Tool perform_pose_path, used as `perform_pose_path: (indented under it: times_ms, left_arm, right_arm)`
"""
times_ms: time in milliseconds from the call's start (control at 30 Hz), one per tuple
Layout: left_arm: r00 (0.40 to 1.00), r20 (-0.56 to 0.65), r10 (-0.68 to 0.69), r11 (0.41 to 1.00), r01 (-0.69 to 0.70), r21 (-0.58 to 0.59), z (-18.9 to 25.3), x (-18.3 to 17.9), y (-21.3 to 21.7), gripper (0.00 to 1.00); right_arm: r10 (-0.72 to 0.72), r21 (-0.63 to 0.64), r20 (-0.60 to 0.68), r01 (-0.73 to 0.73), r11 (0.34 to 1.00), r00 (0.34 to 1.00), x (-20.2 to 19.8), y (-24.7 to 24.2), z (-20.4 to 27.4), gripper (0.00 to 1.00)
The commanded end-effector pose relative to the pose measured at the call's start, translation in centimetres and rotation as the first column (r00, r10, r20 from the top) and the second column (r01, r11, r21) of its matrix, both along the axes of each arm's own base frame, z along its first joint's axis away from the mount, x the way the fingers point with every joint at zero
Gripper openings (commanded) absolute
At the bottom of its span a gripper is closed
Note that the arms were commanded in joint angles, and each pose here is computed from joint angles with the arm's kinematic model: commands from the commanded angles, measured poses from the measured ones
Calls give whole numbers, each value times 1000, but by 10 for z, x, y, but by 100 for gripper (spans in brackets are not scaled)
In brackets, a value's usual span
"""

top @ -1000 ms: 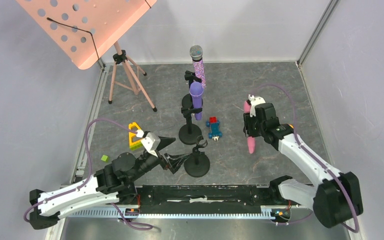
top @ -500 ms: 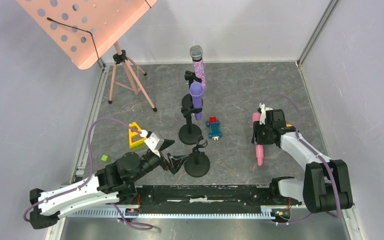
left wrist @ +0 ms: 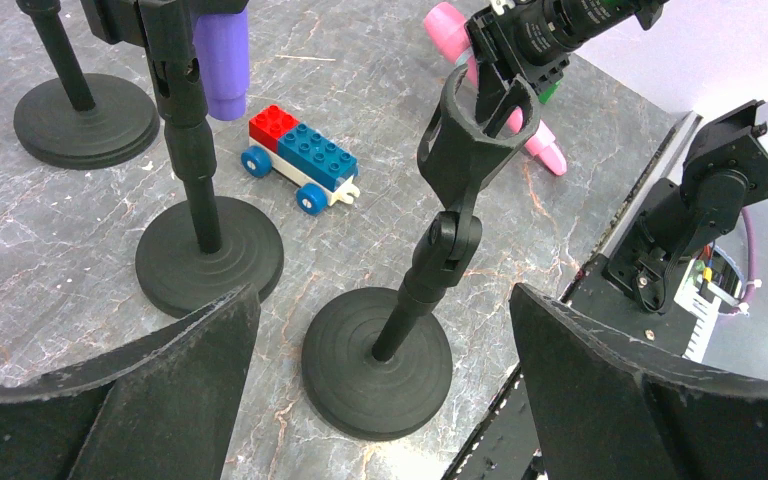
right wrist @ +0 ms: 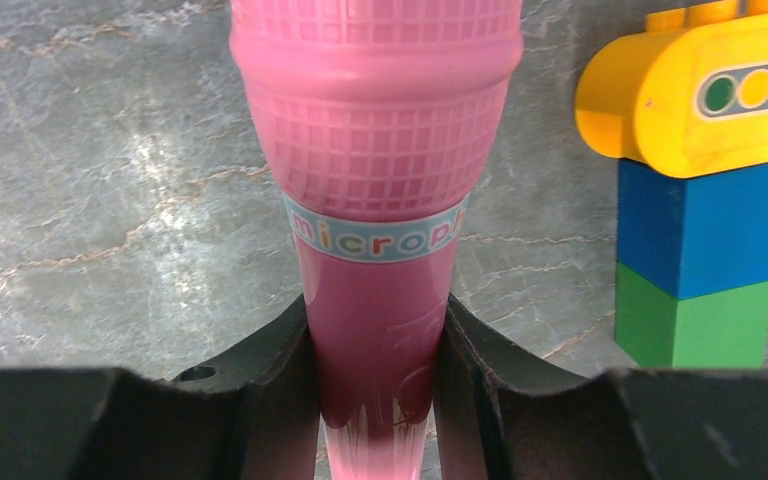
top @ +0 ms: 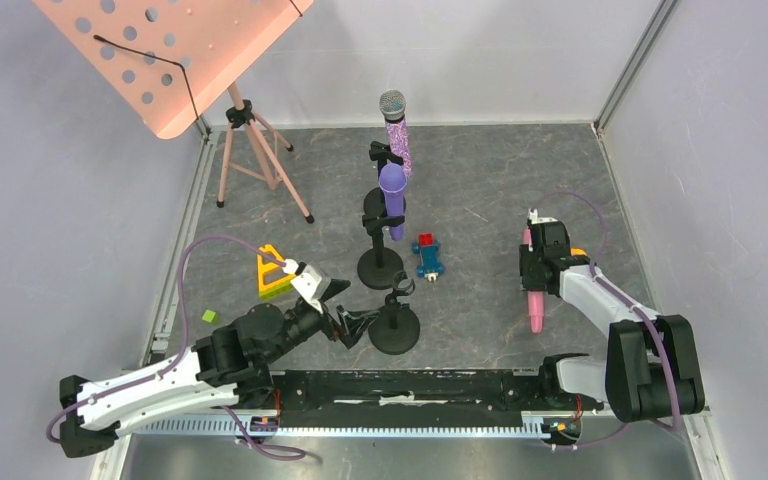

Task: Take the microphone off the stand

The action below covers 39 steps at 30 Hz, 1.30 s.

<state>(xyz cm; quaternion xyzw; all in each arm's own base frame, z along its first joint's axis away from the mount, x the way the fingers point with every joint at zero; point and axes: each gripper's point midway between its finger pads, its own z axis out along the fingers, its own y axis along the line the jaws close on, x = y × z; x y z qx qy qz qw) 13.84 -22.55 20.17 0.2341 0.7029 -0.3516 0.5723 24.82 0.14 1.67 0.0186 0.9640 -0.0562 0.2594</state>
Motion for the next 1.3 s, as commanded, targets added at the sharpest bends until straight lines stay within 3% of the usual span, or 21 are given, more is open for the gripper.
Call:
perform_pose_path:
  times_ms: [0,500,767,1033,1167,1267]
  left_arm:
    - [1000,-7,14,999,-14,-49,19,2,-1,100]
    - [1000,-11,16,999,-16,-40,16,2,-1,100]
    - [1000,-15,22,999,-23,-26,11,4,-1,100]
    - [995,-47,86,996,-88,-31,3,9,8,100]
    - [987,-77,143,989,-146,-33,-4,13,18,100]
    - [976,-114,188,981,-193,-33,-12,15,26,100]
  right_arm:
    - [-60,-81,16,61,995,998,0,-18,-2,36]
    - [-76,-102,12,77,992,997,-3,-22,-1,49]
    - [-59,-64,48,62,996,997,4,-15,14,51]
    - [-26,13,286,24,1000,958,24,-3,100,63]
    - [15,129,458,-83,988,889,25,22,143,67]
    - [49,252,583,-238,938,811,18,55,167,69]
